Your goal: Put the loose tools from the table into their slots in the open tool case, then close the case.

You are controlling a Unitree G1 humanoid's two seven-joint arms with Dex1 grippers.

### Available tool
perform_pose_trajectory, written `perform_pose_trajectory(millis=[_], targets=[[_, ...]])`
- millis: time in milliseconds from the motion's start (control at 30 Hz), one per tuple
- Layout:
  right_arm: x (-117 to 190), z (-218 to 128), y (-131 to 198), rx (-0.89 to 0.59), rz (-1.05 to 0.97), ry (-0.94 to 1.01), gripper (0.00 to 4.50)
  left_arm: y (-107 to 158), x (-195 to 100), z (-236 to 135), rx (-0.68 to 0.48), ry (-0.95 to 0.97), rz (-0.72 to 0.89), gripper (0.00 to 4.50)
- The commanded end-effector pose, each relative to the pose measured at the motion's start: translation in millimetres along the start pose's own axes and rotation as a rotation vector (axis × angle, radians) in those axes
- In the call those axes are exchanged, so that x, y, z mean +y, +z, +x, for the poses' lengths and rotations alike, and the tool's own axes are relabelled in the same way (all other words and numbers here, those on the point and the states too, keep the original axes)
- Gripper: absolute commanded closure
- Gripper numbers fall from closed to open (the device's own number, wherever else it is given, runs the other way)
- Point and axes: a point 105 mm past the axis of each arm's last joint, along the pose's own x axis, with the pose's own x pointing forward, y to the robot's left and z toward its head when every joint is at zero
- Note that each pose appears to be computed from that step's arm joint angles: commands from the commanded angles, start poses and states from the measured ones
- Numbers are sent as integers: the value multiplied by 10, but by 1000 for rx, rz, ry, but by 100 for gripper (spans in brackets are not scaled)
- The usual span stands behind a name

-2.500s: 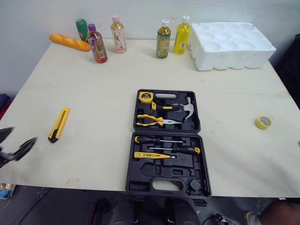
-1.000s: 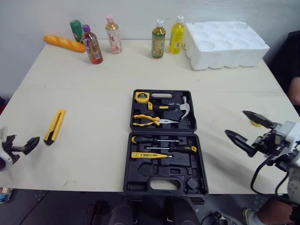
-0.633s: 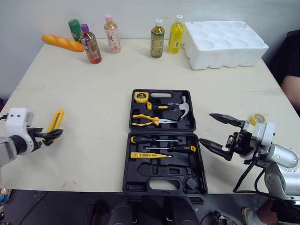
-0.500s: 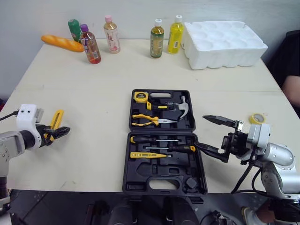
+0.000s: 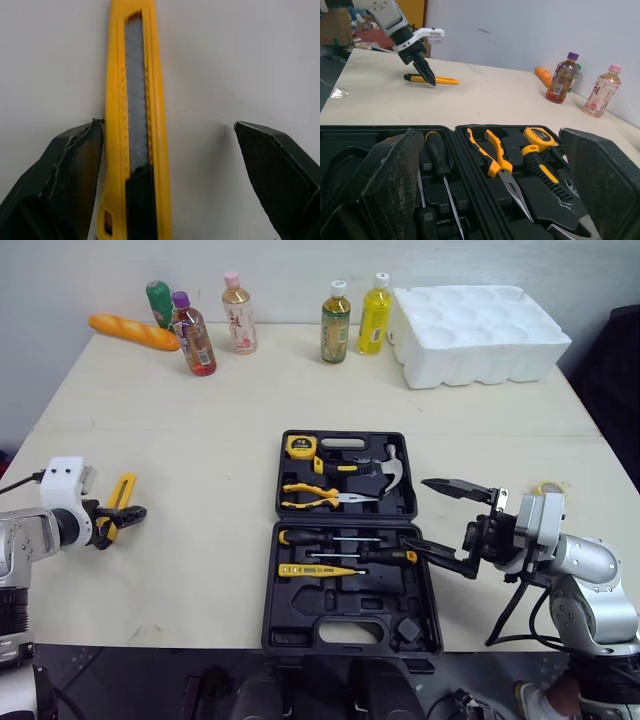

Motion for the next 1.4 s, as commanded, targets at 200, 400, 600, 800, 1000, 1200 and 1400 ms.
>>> perform_pose_trajectory(millis=[200, 400, 600, 800, 1000, 1200, 1400], targets=[[-30, 58, 83, -17, -44, 8, 0, -188, 146, -18, 74, 34, -1, 8], [33, 49, 34, -12, -41, 39, 0, -403, 77, 91, 124, 2, -4, 165], [69, 78, 4, -27, -33, 94, 0, -554, 123, 163, 133, 30, -13, 324], [34, 44, -22, -16, -47, 95, 0, -409, 85, 116, 23, -8, 36, 324], [2, -88, -56, 22, -63, 68, 0, 79, -202, -160, -243, -184, 149, 324], [-74, -285, -50, 106, -79, 61, 0, 444, -895, -556, -472, -519, 489, 324], [-34, -396, -32, 160, -77, 81, 0, 416, -1362, -688, -461, -779, 673, 324]])
